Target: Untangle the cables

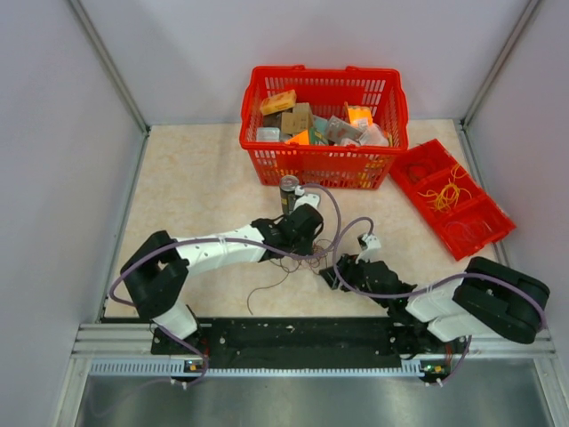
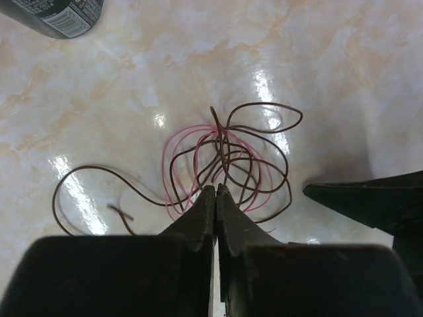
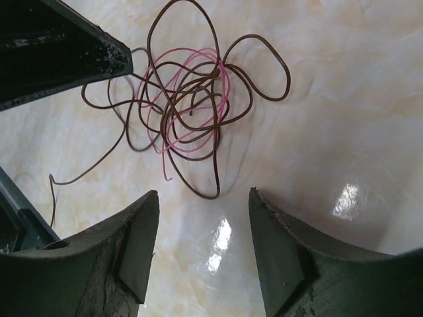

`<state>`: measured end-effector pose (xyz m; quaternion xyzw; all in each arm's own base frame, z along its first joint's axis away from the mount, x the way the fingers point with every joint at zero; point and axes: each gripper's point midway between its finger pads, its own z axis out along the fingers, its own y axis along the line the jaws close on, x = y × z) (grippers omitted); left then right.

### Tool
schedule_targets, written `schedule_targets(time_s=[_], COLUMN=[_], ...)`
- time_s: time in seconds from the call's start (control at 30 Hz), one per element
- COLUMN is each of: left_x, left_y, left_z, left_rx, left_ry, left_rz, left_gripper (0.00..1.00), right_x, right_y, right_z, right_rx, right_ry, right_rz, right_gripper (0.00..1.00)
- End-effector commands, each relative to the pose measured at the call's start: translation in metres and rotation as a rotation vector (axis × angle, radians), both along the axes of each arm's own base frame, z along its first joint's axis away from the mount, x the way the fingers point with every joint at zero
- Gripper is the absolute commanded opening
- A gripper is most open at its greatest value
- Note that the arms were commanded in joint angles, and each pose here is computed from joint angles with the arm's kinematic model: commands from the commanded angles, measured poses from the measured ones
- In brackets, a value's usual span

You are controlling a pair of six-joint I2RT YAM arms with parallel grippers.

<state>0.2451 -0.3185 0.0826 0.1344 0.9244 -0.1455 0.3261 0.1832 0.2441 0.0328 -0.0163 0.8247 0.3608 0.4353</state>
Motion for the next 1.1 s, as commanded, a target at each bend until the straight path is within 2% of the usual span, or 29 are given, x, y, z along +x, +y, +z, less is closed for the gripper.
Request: schedule_targets(time_s=[0.0,0.13,0.5,0.6,0.73,0.83,0.9,1.07], left_x=[0.005,-0.006,-0.044,-0.055,-0.070,-0.080,-0.088,-0.093], left_y=[0.000,0.006,0.009,0.013,0.030,0.041,0.046,0.061], left_z=[0.009,0.020,0.062,0.093,0.156,0.191,0.206,0.231], left_rx=[0.014,-0.042,-0.299,-0.394,-0.574,-0.712,-0.767,-0.795], left_ry=[-0.017,-0.016,0.010,-0.020,-0.139,-0.218,-0.237,-0.276], left_rz=[0.004,-0.003,-0.063,-0.091,-0.120,-0.139,-0.159,-0.142], left_gripper=[0.00,0.00,0.00,0.00,0.00,0.00,0.00,0.00], right_x=[0.006,0.007,0.008,0.009,0.011,0.013,0.013,0.013], right_y=[0.012,0.013,0.020,0.019,0.012,0.014,0.016,0.016], right_z=[0.014,0.011,0.006,0.004,0.002,0.000,-0.002,-0.002], right_rx=[0.083,0.066,0.063,0.058,0.050,0.039,0.032,0.036], right_ry=[-0.020,-0.009,0.009,0.018,0.025,0.034,0.040,0.040], right_rz=[0.028,0.024,0.042,0.027,-0.011,-0.014,-0.008,-0.007], right_gripper=[0.57,0.57,0.56,0.56,0.55,0.40,0.36,0.26])
